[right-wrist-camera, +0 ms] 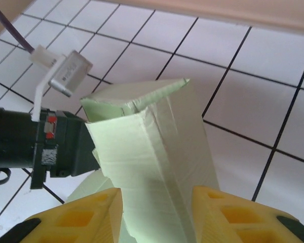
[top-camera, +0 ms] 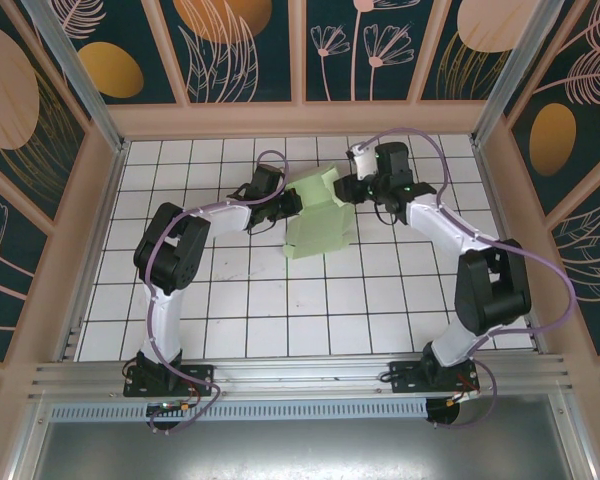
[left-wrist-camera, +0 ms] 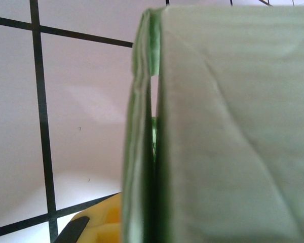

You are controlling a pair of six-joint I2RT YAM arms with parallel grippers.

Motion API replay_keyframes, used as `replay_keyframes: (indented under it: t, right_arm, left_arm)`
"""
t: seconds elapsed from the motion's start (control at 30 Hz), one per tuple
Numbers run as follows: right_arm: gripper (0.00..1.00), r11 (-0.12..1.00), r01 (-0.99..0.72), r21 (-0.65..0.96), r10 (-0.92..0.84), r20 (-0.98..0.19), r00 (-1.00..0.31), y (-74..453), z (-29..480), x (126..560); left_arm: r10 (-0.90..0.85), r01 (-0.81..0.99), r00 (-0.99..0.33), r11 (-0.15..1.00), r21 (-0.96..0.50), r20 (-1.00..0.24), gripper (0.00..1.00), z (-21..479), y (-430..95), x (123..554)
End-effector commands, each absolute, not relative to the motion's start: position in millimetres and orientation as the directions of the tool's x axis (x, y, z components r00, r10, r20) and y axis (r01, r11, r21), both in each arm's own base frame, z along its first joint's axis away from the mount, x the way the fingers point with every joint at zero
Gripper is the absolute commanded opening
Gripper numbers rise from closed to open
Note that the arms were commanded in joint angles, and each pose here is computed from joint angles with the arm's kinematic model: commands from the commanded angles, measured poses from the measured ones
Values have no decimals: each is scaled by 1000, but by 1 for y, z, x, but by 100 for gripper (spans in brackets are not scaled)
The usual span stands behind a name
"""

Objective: Fold the paper box

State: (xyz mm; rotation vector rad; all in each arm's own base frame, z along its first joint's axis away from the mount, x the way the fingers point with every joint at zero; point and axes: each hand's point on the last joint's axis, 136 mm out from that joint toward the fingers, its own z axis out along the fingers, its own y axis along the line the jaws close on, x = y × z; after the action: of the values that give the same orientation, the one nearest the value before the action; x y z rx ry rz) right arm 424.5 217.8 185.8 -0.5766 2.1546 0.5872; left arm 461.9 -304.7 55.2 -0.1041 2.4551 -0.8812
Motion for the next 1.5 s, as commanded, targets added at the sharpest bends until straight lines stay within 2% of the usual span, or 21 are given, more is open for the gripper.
replay_keyframes:
  t: [0.0, 0.27, 0.87, 1.13, 1.47]
  right_arm:
    - [41, 759, -609, 231, -205, -802, -560, 226, 192, 431]
    - [36, 778, -590, 214, -228, -779, -584, 227, 181, 439]
    - [36, 859, -482, -170, -442, -721, -534, 226, 159, 452]
    - [35, 852, -430, -299, -508, -673, -538, 221, 149, 456]
    - [27, 814, -404, -418, -580, -613, -536, 238, 131, 451]
  left_arm:
    - [-223, 132, -860, 773, -621, -460, 0, 62, -310, 463]
    - [-216, 141, -861, 768, -625, -460, 0, 63, -313, 462]
    - [-213, 152, -862, 756, -637, -460, 0, 66, -315, 461]
    - [-213, 156, -862, 751, -641, -460, 0, 67, -316, 461]
    - [-214, 153, -864, 750, -644, -455, 0, 66, -317, 462]
